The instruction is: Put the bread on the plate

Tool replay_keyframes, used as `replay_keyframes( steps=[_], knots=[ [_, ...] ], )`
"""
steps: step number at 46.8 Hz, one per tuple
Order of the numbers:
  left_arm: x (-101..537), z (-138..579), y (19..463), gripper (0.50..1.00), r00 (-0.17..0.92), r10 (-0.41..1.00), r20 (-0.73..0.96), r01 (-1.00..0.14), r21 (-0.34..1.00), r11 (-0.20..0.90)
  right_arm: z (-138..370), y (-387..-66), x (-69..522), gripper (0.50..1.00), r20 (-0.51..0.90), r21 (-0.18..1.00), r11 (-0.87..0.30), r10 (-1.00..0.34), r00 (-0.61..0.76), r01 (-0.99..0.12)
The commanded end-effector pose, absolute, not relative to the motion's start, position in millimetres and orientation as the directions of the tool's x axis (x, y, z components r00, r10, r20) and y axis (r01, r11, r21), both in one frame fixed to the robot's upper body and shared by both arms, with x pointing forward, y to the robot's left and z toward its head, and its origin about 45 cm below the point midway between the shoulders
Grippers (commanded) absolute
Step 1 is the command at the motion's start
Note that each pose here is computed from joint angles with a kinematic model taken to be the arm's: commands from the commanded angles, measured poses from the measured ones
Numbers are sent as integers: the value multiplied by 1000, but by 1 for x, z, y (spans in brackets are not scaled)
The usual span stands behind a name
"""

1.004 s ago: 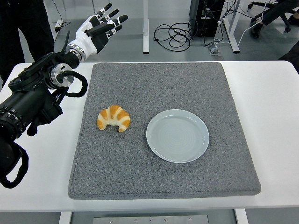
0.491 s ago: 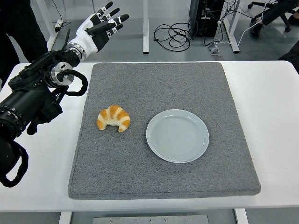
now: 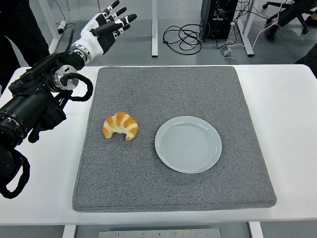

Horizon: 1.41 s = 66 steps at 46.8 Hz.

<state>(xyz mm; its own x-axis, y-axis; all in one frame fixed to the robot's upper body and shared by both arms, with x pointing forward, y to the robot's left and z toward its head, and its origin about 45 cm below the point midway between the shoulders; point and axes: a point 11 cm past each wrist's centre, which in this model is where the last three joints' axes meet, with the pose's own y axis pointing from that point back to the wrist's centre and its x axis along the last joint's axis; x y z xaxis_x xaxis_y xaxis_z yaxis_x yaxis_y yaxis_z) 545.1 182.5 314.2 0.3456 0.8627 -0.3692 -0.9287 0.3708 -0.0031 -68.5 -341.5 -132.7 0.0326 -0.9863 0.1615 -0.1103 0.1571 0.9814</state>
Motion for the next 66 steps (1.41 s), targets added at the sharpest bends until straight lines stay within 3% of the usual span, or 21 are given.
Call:
replay_keyframes(
  steps=[1, 18, 40, 52, 57, 66],
  knots=[
    [545, 315, 182, 980, 352, 865, -358, -927, -6, 375, -133, -342, -69, 1000, 162, 981, 158, -986, 33, -110],
    [547, 321, 187, 978, 356, 875, -328, -927, -9, 374, -133, -341, -69, 1000, 161, 982, 156, -986, 33, -110],
    [540, 319, 202, 978, 458, 888, 38, -887, 87, 454, -133, -342, -69, 1000, 162, 981, 158, -986, 33, -110],
    [514, 349, 219, 980, 550, 796, 253, -834, 109, 541, -133, -342, -69, 1000, 162, 981, 158, -986, 33, -110],
    [494, 356, 218, 980, 560, 729, 394, -816, 110, 567, -133, -342, -69, 1000, 164, 981, 159, -986, 33, -110],
    [461, 367, 215, 978, 541, 682, 493, -804, 65, 591, -133, -342, -69, 1000, 162, 981, 158, -986, 33, -110]
  ],
)
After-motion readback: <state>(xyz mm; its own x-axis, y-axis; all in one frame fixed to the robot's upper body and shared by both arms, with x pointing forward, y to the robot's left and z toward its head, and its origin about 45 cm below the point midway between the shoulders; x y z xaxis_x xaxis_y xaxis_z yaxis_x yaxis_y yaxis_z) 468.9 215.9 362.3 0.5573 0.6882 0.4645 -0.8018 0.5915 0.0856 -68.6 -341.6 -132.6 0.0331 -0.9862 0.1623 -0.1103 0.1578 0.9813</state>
